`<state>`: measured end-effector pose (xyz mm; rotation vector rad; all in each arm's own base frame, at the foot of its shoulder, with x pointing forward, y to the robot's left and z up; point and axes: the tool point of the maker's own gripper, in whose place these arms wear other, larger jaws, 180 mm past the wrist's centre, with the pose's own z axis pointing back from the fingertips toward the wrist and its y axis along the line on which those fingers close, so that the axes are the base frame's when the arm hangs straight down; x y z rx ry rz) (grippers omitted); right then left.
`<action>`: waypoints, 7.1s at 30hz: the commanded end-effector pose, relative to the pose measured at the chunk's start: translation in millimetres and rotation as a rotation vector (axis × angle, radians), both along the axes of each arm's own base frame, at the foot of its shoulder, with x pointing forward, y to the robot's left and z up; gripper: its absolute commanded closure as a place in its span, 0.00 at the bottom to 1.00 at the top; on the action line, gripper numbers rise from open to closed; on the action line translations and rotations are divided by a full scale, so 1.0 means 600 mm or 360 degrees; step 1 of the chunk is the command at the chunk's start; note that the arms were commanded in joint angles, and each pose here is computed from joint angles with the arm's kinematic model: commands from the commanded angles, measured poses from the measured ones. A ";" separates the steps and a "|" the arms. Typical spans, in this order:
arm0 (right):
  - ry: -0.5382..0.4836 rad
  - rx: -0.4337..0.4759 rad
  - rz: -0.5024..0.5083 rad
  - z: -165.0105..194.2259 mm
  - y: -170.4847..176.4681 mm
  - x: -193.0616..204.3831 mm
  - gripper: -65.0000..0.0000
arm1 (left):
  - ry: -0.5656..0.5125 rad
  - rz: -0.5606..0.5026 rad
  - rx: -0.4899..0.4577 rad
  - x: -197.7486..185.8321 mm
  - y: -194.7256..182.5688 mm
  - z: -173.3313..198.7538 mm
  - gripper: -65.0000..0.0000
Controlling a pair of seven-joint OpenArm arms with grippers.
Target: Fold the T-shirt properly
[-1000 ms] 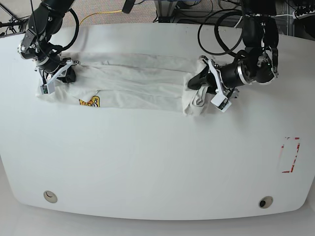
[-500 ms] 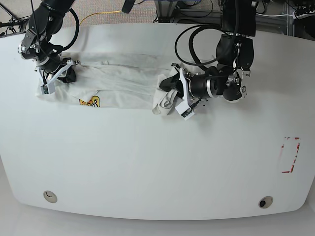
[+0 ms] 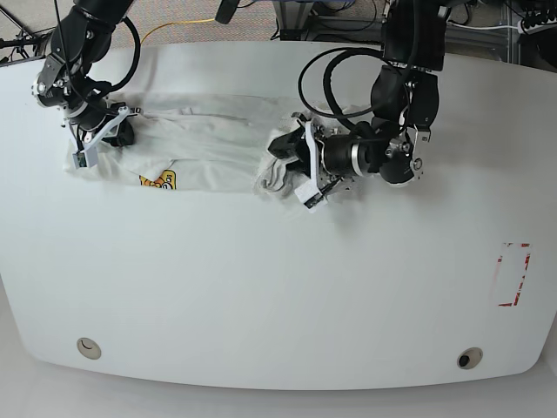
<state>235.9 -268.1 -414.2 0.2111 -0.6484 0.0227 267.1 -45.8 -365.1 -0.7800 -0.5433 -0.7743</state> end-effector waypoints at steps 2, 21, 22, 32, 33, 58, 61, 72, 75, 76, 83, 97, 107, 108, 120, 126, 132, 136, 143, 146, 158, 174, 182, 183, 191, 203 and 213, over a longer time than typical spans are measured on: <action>0.0023 -0.0046 -0.0005 0.004 -0.011 0.000 0.86 | -0.0107 -0.0105 -0.0067 0.000 -0.036 0.038 0.54; 0.0033 -0.0053 0.0000 0.003 -0.012 -0.002 0.86 | -0.0462 -0.0195 0.0038 0.036 -0.063 0.122 0.43; 0.0032 -0.0051 0.0000 0.003 -0.012 -0.001 0.86 | -0.0470 -0.0148 0.0091 0.046 -0.047 0.115 0.43; 0.0030 -0.0049 -0.0003 0.003 -0.012 -0.001 0.86 | -0.0552 0.0099 0.0550 0.083 0.067 0.043 0.70; 0.0030 -0.0050 -0.0005 0.004 -0.013 -0.002 0.86 | -0.0550 0.0068 0.0588 0.077 0.064 0.034 0.70; 0.0024 -0.0037 -0.0005 0.003 -0.005 -0.003 0.86 | -0.0863 -0.0367 0.0386 0.003 -0.123 0.088 0.70; 0.0001 -0.0044 0.0000 0.009 0.001 0.001 0.86 | -0.0850 -0.0229 0.0399 0.033 -0.089 0.093 0.70; -0.0022 -0.0041 0.0003 0.015 0.004 0.007 0.86 | -0.0638 0.0213 0.0591 0.073 0.094 0.037 0.71; -0.0023 -0.0047 -0.0001 0.017 0.000 0.007 0.86 | -0.0564 0.0308 0.0650 0.065 0.143 0.015 0.71; -0.0026 -0.0047 -0.0001 0.017 0.000 0.008 0.86 | -0.0550 0.0325 0.0659 0.063 0.151 0.011 0.71; -0.0029 -0.0049 0.0003 0.018 0.001 0.009 0.86 | -0.0477 0.0341 0.0701 0.044 0.174 -0.013 0.71; -0.0097 -0.0106 0.0034 0.054 0.001 0.039 0.85 | -0.0442 0.0354 0.0601 0.078 0.158 -0.034 0.70; -0.0222 -0.0277 0.0076 0.127 -0.004 0.055 0.32 | -0.0393 0.0349 0.0582 0.092 0.145 -0.046 0.70; -0.0231 -0.0296 0.0055 0.135 -0.012 0.055 0.24 | -0.0388 0.0349 0.0583 0.091 0.145 -0.047 0.70; -0.0241 -0.0016 -0.0364 0.172 -0.153 0.045 0.01 | -0.0331 0.0344 0.0622 0.082 0.164 -0.070 0.70; -0.0254 0.0213 -0.0420 0.160 -0.194 0.045 0.01 | -0.0321 0.0345 0.0628 0.082 0.167 -0.073 0.70; -0.0226 0.0570 -0.0513 0.120 -0.217 0.036 0.01 | -0.0326 0.0343 0.0650 0.082 0.177 -0.074 0.70; -0.0210 0.0613 -0.0564 0.106 -0.228 0.026 0.01 | -0.0326 0.0343 0.0650 0.082 0.177 -0.074 0.70; -0.0172 0.0608 -0.0582 0.091 -0.227 0.009 0.01 | -0.0326 0.0343 0.0652 0.082 0.178 -0.074 0.70; -0.0125 0.0636 -0.0563 0.072 -0.207 0.002 0.01 | -0.0326 0.0343 0.0652 0.082 0.178 -0.074 0.70; -0.0018 0.0631 -0.0400 0.035 -0.118 -0.017 0.01 | -0.0327 0.0343 0.0657 0.082 0.180 -0.074 0.70; -0.0038 0.0498 -0.0195 0.046 -0.067 0.019 0.89 | -0.0328 0.0333 0.0655 0.081 0.175 -0.074 0.70; -0.0140 0.0344 -0.0058 0.094 -0.059 0.041 1.00 | -0.0323 0.0331 0.0666 0.081 0.178 -0.076 0.70; -0.0170 0.0307 -0.0033 0.108 -0.057 0.044 1.00 | -0.0321 0.0331 0.0666 0.080 0.178 -0.077 0.70; -0.0424 0.0057 0.0125 0.213 -0.022 0.062 1.00 | -0.0329 0.0333 0.0653 0.085 0.173 -0.073 0.70; -0.0560 -0.0015 0.0524 0.262 0.098 0.093 1.00 | -0.0145 0.0214 0.0538 0.110 0.082 -0.107 0.70; -0.0608 0.0127 0.0693 0.262 0.194 0.097 1.00 | -0.0063 0.0286 0.0429 0.129 0.016 -0.097 0.70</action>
